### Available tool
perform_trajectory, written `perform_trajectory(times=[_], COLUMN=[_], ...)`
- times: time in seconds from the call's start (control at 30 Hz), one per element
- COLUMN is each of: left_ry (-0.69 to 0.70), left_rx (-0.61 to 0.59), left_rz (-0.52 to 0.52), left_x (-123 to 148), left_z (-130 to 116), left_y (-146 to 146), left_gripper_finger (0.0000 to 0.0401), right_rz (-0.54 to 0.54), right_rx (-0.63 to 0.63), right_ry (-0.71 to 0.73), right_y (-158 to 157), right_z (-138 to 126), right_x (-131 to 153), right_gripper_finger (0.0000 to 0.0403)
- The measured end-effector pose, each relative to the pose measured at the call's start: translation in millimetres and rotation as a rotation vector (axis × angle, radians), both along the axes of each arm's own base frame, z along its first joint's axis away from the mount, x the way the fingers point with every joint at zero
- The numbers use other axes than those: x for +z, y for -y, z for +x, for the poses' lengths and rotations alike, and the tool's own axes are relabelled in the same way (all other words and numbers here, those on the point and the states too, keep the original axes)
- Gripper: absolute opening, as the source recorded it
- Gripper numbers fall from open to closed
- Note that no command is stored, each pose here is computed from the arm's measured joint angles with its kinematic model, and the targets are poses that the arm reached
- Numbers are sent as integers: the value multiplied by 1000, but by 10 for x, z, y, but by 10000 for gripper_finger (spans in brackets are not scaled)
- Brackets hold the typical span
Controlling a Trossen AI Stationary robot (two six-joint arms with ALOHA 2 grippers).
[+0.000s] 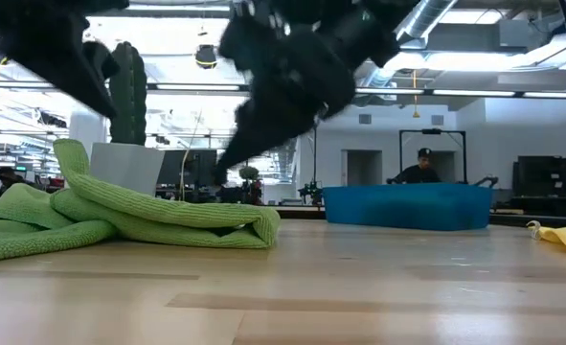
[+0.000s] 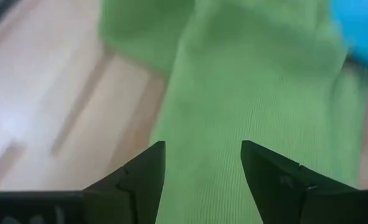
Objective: Fold microfiber towels
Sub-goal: Fold the right green microfiber towel
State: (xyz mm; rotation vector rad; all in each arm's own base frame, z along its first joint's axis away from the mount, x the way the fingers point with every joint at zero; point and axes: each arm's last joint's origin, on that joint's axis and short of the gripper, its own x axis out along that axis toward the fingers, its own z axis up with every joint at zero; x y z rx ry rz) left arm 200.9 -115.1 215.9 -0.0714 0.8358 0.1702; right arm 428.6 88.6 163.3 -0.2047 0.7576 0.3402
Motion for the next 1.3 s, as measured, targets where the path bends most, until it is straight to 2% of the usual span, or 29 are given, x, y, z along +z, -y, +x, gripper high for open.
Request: perform_trajectory(times=[0.17, 0.37, 0.53, 0.73, 0.97, 1.1, 1.3], left_ry=[-14, -65, -76, -89, -90, -73, -42], left_rx=[-3, 23, 39, 50, 63, 67, 86], left_rz=[6, 28, 37, 33, 53, 69, 88], left_x=[138, 293, 388, 349, 301, 307, 318], left_z=[12, -28, -36, -47, -56, -49, -36], left_y=[14, 14, 6, 0, -13, -14, -17], left_gripper_finger=[36, 23, 16, 15, 15, 15, 15], right_rz=[-84, -52, -42, -230, -223, -214, -216], right_rx=[35, 37, -31, -191, -213, -249, -296], right_ry=[198, 343, 416, 189, -35, -143, -269], right_y=[-230, -312, -350, -240, -95, 10, 107], right_z=[85, 189, 264, 189, 63, -92, -402], right_x=[47, 25, 7, -185, -343, -519, -553], right_gripper_finger=[235, 235, 235, 232, 196, 171, 147])
